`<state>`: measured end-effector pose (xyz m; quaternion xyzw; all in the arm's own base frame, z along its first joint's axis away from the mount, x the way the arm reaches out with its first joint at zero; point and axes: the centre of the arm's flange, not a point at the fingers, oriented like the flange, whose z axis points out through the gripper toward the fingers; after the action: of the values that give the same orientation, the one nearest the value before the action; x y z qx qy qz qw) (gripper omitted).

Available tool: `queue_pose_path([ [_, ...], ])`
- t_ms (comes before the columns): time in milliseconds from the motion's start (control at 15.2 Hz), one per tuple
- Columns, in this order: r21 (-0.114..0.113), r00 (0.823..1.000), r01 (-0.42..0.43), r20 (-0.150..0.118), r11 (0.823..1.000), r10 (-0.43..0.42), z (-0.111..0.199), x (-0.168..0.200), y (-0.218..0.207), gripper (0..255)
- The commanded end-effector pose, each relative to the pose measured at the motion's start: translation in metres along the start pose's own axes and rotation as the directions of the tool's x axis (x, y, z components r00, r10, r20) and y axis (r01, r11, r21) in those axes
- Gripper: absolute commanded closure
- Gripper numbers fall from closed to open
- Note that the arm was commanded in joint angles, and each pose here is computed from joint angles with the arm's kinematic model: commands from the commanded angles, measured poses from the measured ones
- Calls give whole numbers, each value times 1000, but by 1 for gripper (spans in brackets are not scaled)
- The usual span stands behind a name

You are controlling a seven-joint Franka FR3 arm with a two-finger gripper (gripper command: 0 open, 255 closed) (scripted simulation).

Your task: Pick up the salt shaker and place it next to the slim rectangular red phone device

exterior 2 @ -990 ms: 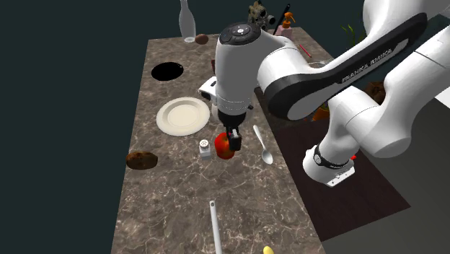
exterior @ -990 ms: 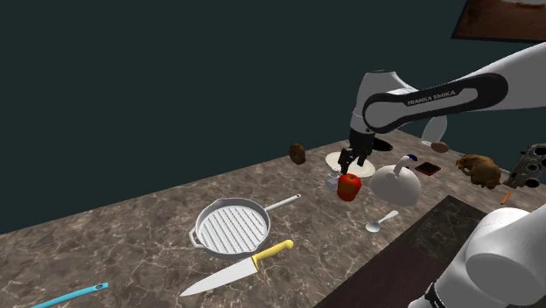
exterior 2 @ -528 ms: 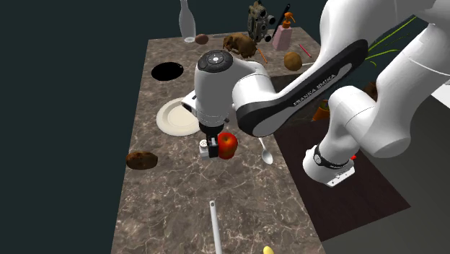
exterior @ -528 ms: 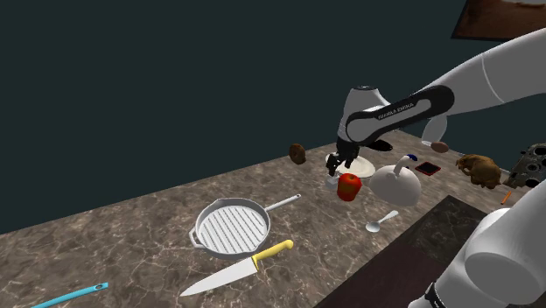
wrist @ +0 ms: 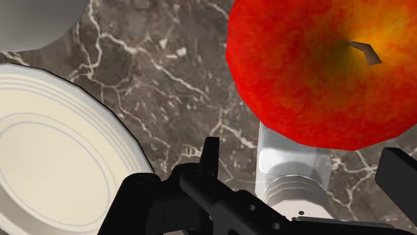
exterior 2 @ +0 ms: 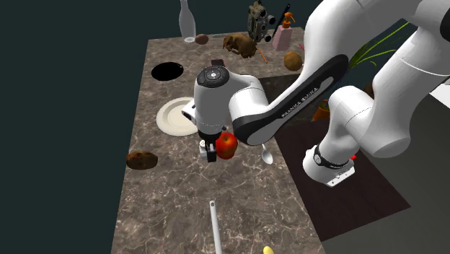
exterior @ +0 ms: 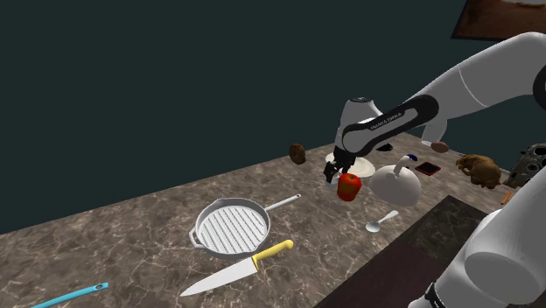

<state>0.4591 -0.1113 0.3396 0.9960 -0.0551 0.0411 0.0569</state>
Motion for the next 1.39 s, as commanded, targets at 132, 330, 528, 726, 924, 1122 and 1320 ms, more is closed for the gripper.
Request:
queue_pose_path([
  [132, 0, 1000, 0, -1, 1000, 0, 2, 0, 0, 0],
  [330, 0, 1000, 0, 0, 1000, 0, 2, 0, 0, 0],
  [528, 0, 1000, 0, 0, 1000, 0, 2, 0, 0, 255],
  [726, 0, 1000, 0, 0, 1000, 0, 2, 0, 0, 255],
  [924, 0, 1000, 0, -1, 1000, 0, 2, 0, 0, 255],
  [1122, 0, 1000, 0, -1, 1000, 0, -8, 1, 1, 255],
  [1320, 0, 1000, 0, -1, 1000, 0, -24, 2, 3, 255],
])
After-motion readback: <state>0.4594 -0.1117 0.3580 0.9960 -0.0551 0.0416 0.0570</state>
